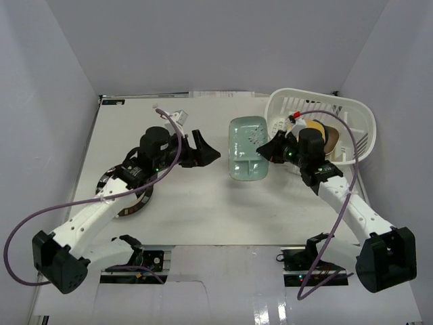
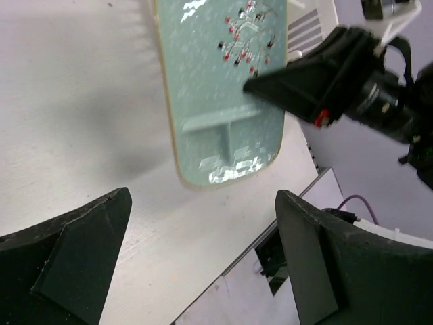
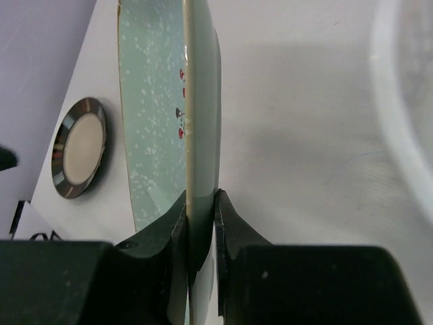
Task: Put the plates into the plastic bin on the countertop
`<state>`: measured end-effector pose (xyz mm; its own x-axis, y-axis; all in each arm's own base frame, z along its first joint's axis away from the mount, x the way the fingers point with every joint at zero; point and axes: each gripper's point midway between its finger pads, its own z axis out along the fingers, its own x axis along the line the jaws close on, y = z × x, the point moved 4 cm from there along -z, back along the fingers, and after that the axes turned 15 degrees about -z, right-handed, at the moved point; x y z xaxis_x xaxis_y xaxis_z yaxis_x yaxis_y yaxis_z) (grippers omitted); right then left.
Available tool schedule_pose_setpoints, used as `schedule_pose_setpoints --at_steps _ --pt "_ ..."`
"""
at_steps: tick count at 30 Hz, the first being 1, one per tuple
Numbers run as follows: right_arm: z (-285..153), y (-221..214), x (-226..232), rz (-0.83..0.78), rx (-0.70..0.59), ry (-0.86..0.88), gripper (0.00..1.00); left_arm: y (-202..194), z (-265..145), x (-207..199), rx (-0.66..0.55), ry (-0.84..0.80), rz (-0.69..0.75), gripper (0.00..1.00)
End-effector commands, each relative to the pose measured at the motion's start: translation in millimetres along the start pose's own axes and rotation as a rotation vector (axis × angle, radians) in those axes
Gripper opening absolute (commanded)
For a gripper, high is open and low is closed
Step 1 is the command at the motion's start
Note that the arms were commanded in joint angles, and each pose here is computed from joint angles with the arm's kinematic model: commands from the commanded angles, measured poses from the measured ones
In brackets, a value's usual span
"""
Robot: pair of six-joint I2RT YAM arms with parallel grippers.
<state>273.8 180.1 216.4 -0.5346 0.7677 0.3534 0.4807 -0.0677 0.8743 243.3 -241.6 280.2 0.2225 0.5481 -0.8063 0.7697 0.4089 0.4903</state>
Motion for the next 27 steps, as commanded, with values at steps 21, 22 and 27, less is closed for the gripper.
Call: schedule_pose_setpoints --at_steps 21,22,27 --pt "-59.3 84.5 -239.0 0.316 -0.219 -0.658 0.28 -42.2 -81.2 61.7 -0.056 0.117 0.25 0.98" --pt "-60.9 80.6 -241.5 0.313 -0.207 -0.678 0.31 -42.0 -82.4 61.0 -0.059 0.114 0.251 0.98" --pt "-73.8 79.2 -248.2 0.304 -0.198 -0.776 0.65 -42.3 -86.2 60.1 -0.069 0.105 0.255 0.98"
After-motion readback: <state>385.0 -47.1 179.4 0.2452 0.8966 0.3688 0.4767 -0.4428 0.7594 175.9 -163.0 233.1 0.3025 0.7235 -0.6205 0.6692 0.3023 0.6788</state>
